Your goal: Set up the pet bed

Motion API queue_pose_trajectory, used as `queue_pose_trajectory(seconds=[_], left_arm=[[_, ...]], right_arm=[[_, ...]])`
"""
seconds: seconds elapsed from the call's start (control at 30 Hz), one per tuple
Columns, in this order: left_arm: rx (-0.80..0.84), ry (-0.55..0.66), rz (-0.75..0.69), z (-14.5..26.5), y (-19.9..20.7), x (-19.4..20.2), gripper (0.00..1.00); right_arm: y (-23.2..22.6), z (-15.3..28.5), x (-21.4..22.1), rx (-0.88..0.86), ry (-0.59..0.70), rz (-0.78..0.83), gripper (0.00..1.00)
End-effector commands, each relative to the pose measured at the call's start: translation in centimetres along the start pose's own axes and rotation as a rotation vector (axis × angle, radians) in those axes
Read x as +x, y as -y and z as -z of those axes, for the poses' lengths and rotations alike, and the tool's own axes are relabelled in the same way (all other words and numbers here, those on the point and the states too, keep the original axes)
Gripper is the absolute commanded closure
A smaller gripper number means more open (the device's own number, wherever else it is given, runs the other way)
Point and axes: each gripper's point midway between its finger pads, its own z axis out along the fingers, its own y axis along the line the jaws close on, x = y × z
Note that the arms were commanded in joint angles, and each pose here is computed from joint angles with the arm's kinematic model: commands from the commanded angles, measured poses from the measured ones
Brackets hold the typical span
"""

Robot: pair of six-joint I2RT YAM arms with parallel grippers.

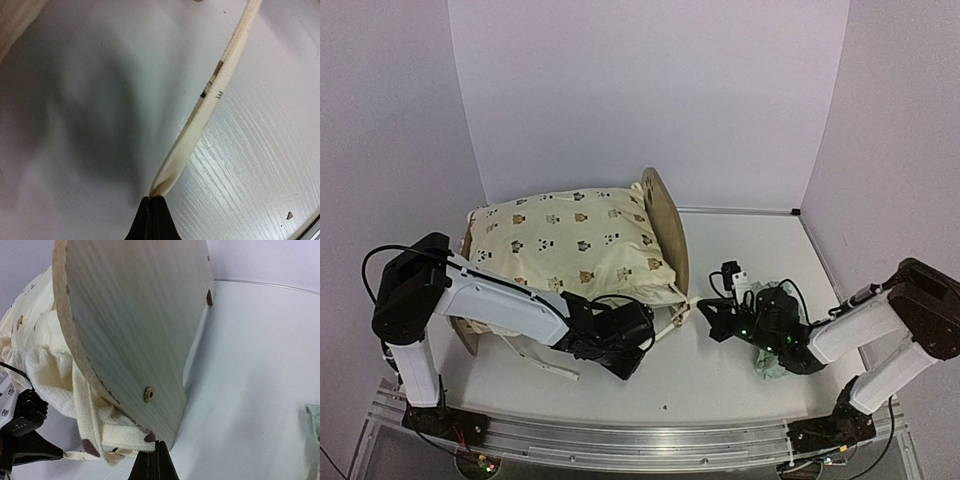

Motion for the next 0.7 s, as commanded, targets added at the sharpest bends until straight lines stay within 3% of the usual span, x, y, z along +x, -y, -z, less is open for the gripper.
queue_pose_trajectory(seconds=[0.0, 0.4, 0.67], left_arm=[[-0.048, 0.028, 0.031, 1.9, -1.8, -0.4, 1.00], [-0.115, -0.026, 0.151, 1.2, -6.3, 1.4, 1.00], [-0.107, -0.067, 0.154, -0.3, -6.3, 2.8, 1.00]], right_arm=[[2.2, 1.7, -2.7, 0.139, 0.081, 0.015, 1.00], [-0.3, 3.3, -10.0, 0.105, 0.183, 0.070, 1.00], [-1.5, 4.2, -16.6, 0.141, 0.288, 0.120, 1.00]])
